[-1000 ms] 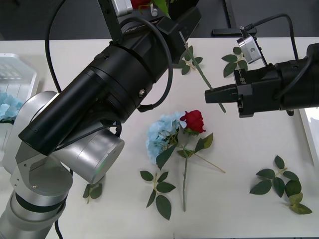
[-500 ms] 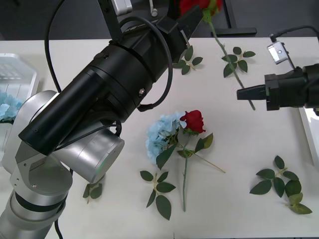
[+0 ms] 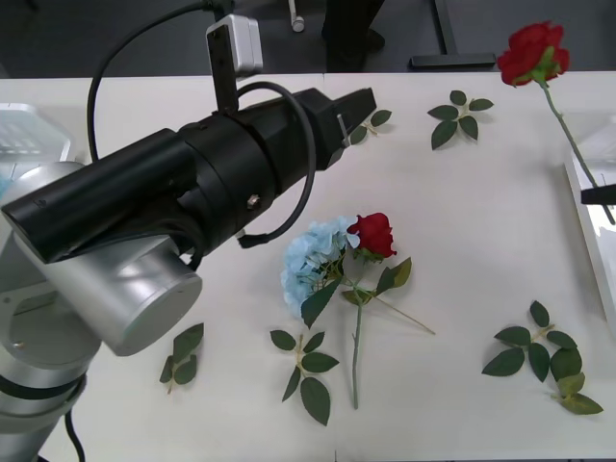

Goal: Place the red flowers into the right box and the blue flowers into the left box. If a person shows an open palm, hand one flower to the person first, then continue sorting.

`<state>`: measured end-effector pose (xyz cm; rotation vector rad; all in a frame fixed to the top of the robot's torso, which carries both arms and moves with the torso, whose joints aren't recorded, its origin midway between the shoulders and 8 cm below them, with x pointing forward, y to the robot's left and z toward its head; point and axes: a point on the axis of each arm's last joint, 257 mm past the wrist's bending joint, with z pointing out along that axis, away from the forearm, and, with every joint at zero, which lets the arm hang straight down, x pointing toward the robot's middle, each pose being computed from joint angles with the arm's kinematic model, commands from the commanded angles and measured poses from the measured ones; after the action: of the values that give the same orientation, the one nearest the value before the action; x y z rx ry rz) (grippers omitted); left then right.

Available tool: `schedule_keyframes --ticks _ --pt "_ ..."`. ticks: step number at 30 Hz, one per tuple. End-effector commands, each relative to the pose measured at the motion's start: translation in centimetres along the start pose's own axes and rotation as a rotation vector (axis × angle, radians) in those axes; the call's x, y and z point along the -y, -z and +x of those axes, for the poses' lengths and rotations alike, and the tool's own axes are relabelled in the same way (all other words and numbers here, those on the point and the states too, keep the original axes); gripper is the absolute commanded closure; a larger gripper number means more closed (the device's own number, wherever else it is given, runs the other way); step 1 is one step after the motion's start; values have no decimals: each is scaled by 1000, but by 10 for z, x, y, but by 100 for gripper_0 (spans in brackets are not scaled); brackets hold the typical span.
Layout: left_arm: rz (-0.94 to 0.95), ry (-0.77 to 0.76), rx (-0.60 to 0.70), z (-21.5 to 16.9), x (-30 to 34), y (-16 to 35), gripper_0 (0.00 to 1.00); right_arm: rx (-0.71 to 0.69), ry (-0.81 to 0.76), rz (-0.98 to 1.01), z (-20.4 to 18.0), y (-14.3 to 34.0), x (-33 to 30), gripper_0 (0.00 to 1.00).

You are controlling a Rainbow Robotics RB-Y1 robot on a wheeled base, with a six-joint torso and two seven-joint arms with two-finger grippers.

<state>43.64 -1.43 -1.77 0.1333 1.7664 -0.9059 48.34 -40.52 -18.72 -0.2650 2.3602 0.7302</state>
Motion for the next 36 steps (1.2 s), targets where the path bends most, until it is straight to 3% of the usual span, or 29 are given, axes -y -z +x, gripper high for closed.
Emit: schedule_keyframes --ticks 1,8,17,26,33,34,36 --pt "-4 -100 -104 -9 -1 37 0 52 -93 180 -2 47 72 100" --pt "-29 -211 -327 18 -29 78 0 87 -192 391 28 70 148 100" --pt "-10 -444 -492 53 -94 110 0 121 -322 539 64 110 202 100" --pt "105 -551 -525 57 -134 130 0 47 -339 685 111 130 238 100" --pt "256 -602 -459 62 -159 140 0 -5 -308 717 120 130 241 100" --pt "271 -600 -447 63 -160 141 0 -6 -306 716 120 129 241 95" --pt "315 -597 -407 69 -168 145 0 -3 -306 716 118 130 241 56"
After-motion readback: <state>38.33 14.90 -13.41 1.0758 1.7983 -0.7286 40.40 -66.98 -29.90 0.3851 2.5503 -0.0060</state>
